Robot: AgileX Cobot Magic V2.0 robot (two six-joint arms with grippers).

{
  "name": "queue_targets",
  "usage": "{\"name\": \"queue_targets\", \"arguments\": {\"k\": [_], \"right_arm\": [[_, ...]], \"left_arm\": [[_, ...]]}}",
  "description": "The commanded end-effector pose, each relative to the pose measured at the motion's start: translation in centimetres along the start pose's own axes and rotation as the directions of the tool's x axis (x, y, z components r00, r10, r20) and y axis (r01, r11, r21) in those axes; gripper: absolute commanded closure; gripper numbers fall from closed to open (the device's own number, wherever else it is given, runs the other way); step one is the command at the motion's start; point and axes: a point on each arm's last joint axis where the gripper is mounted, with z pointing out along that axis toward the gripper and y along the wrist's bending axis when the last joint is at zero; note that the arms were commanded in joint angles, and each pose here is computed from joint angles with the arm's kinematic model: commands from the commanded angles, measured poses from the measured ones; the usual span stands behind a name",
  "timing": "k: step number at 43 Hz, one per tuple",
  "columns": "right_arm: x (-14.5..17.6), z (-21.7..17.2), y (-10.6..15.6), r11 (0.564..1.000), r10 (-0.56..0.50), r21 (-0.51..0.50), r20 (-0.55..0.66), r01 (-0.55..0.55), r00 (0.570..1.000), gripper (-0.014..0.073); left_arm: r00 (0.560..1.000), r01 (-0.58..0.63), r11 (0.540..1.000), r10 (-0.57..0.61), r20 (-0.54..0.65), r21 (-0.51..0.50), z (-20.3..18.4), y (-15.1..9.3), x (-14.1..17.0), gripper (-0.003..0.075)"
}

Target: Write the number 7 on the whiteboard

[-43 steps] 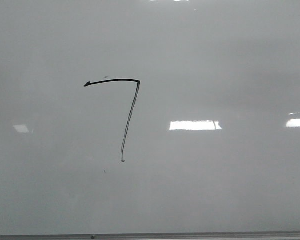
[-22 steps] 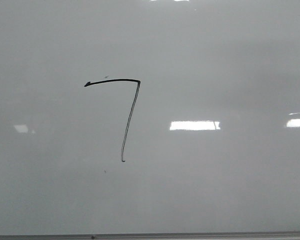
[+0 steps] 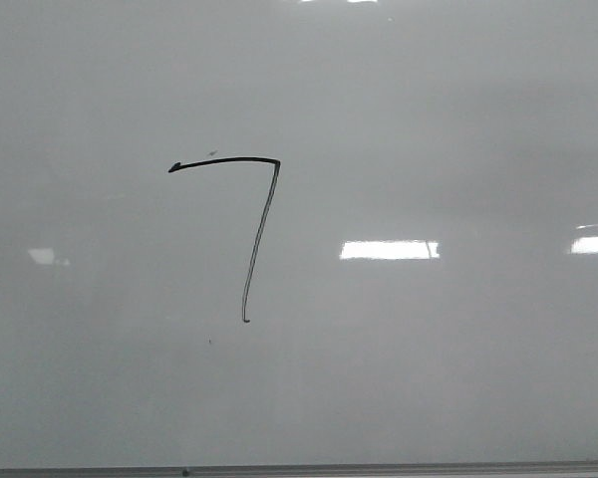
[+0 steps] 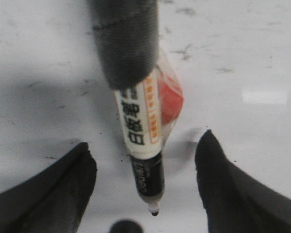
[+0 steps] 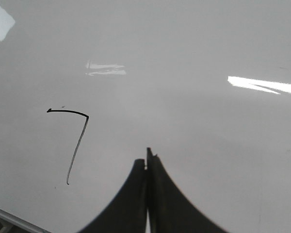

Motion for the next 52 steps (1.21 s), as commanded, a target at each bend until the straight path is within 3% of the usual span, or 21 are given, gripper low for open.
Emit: {"name": "queue_targets", "arguments": {"k": [1, 11, 18, 25, 33, 39, 47, 52], "right_arm": [[-1.2, -0.2, -0.2, 0.999, 0.019, 0.031, 0.065, -0.021, 0.998, 0.0664], [-1.2, -0.2, -0.2, 0.999, 0.019, 0.031, 0.065, -0.021, 0.998, 0.0664], [-1.2, -0.2, -0.2, 0.999, 0.019, 0.031, 0.065, -0.021, 0.998, 0.0664], [-1.2, -0.2, -0.2, 0.999, 0.019, 0.031, 0.065, -0.021, 0.998, 0.0664], [-1.2, -0.2, -0.2, 0.999, 0.019, 0.031, 0.065, -0.021, 0.998, 0.0664], [-1.2, -0.2, -0.2, 0.999, 0.019, 0.031, 0.065, -0.021, 0.998, 0.0664], [-1.2, -0.2, -0.2, 0.999, 0.019, 0.031, 0.065, -0.021, 0.998, 0.0664], [-1.2, -0.2, -0.2, 0.999, 0.019, 0.031, 0.065, -0.021, 0.998, 0.0664]], "left_arm": [[0.991, 0.022, 1.0, -0.021, 0.13, -0.007, -2.0, 0.1, -2.0, 0.024], [0.965, 0.022, 1.0, -0.018, 0.263, -0.011, -8.0, 0.2, -3.1, 0.0286], [0.907, 0.019, 1.0, -0.008, 0.421, -0.021, -13.9, 0.1, -3.0, 0.0374], [0.826, 0.023, 0.999, -0.002, 0.563, -0.03, -18.5, -0.1, -0.8, 0.0527], [0.759, 0.026, 0.999, 0.004, 0.651, -0.036, -21.1, -0.3, 2.6, 0.0742], [0.727, 0.034, 0.999, -0.009, 0.686, -0.023, -22.7, -0.5, 4.4, 0.0741], [0.647, 0.037, 0.999, -0.003, 0.762, -0.027, -24.8, -0.6, 5.5, 0.0741], [0.641, 0.037, 0.999, -0.002, 0.768, -0.028, -24.9, -0.6, 5.6, 0.0741]]}}
